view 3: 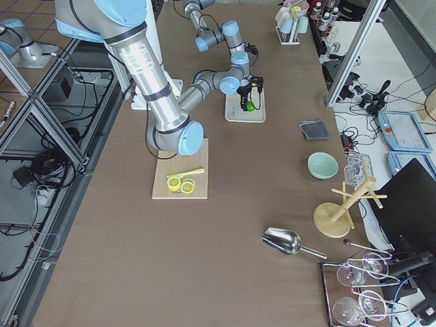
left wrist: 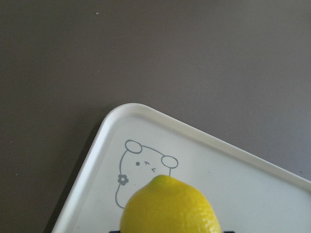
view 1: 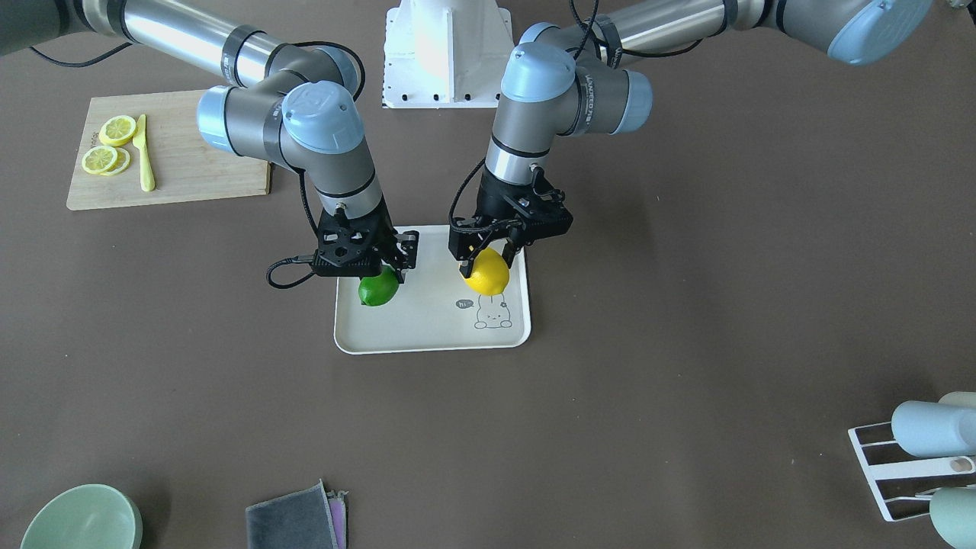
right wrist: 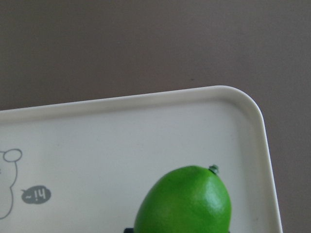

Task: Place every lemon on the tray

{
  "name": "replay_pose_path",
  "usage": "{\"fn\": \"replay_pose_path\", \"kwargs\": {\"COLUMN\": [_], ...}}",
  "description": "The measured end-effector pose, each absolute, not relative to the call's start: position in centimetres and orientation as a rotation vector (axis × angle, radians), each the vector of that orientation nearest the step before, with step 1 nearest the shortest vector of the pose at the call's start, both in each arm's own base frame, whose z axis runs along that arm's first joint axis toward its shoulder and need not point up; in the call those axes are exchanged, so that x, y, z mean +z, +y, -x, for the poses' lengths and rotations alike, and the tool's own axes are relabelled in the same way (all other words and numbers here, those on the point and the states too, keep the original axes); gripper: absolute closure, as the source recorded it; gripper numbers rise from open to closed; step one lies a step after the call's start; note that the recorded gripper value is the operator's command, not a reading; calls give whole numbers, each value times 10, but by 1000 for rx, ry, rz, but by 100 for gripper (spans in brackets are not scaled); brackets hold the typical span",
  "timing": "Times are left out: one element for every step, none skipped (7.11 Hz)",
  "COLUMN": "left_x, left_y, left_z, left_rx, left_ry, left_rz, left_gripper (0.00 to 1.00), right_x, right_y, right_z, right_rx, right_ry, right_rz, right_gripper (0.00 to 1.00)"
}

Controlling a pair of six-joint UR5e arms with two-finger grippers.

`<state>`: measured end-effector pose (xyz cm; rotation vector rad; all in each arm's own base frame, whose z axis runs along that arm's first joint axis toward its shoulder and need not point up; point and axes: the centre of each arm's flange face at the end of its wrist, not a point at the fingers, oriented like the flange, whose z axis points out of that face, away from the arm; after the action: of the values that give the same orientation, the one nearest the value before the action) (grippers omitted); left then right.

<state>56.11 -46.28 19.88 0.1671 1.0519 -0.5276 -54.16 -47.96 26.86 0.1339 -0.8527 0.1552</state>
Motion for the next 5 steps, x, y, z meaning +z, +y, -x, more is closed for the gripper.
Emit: {"fn": "replay_pose_path", "kwargs": {"left_x": [198, 200, 202, 203, 201], "left_y": [-465, -466, -467, -467, -473], "left_z": [-558, -557, -557, -555, -546], "left_rx": [-524, -518, -515, -512, -494], "left_ry": [1053, 1049, 1045, 1044, 1038], "left_rz": [-163, -165, -167, -172, -194], "left_gripper": [2, 2, 2, 2, 2], "right_x": [271, 273, 269, 260, 248], "right_y": [-478, -476, -478, -484, -499], "right_z": [545, 547, 546, 538, 517], "right_rx": [151, 149, 151, 158, 171], "right_ry": [-848, -846, -851, -865, -889], "right_rz": [-129, -128, -130, -136, -134], "right_gripper": [0, 0, 0, 0, 0]}}
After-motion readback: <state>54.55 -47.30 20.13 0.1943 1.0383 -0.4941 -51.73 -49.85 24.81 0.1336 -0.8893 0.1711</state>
